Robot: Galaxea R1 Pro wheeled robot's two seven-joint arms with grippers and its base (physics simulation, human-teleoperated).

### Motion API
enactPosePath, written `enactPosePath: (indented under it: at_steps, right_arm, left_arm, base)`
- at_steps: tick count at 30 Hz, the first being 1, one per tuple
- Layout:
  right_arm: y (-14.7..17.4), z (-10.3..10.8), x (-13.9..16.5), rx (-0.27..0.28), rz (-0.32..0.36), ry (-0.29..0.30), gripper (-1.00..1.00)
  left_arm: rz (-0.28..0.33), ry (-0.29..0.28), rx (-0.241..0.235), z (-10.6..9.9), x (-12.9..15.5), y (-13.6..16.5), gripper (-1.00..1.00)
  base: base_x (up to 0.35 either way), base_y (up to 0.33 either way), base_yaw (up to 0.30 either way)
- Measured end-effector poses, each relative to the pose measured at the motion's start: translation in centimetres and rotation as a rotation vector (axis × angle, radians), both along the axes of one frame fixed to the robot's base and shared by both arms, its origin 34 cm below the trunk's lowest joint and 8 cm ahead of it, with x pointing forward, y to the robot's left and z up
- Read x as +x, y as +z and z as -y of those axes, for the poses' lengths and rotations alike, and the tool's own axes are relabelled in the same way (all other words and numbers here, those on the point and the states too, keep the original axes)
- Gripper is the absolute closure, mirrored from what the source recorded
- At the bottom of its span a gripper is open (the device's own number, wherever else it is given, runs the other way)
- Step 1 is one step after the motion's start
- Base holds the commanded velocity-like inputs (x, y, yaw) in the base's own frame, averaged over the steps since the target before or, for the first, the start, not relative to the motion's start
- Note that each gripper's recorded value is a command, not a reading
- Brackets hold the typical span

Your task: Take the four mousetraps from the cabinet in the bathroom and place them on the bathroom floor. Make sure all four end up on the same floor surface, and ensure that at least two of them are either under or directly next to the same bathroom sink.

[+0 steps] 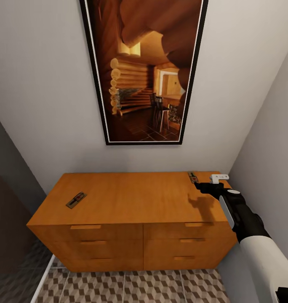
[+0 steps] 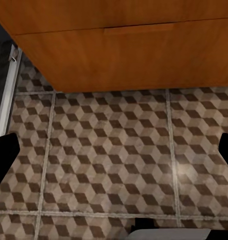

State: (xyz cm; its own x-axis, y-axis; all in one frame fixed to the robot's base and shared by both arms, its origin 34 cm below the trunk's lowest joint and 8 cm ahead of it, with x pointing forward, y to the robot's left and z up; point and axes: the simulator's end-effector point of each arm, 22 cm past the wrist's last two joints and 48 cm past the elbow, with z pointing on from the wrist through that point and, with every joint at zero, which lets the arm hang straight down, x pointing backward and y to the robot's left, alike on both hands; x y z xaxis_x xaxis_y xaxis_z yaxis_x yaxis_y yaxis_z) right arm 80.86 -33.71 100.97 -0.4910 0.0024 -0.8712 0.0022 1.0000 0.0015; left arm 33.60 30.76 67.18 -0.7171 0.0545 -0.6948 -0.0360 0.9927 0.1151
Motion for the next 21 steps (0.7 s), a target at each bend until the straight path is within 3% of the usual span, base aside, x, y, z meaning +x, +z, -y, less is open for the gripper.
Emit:
enactPosePath:
  at_steps: [4,9,17,21]
  right_arm:
    - [0.0,0.0,0.0,0.000,0.002,0.001,-1.00]
    - [0.2,0.0,0.1,-0.003,0.015,0.002,-1.00]
    - [0.8,0.1,0.4,-0.017,0.048,0.006,-1.00]
    - [0.9,0.1,0.5,-0.029,0.051,0.008,-1.00]
  left_arm:
    - [0.004,-0.002,0.002,-0.2,-0.2,0.1,-1.00]
    - [-0.012,-0.005,0.024,-1.7,-3.7,0.2,-1.00]
    - [0.037,-0.020,0.063,-4.6,-7.1,1.9,-1.00]
    - [0.041,-0.025,0.070,-5.1,-7.6,2.1,-1.00]
  base:
    - [0.000,0.000,0.000]
    - [0.000,0.000,0.000]
    - [0.000,0.000,0.000]
    - [0.000,0.000,0.000]
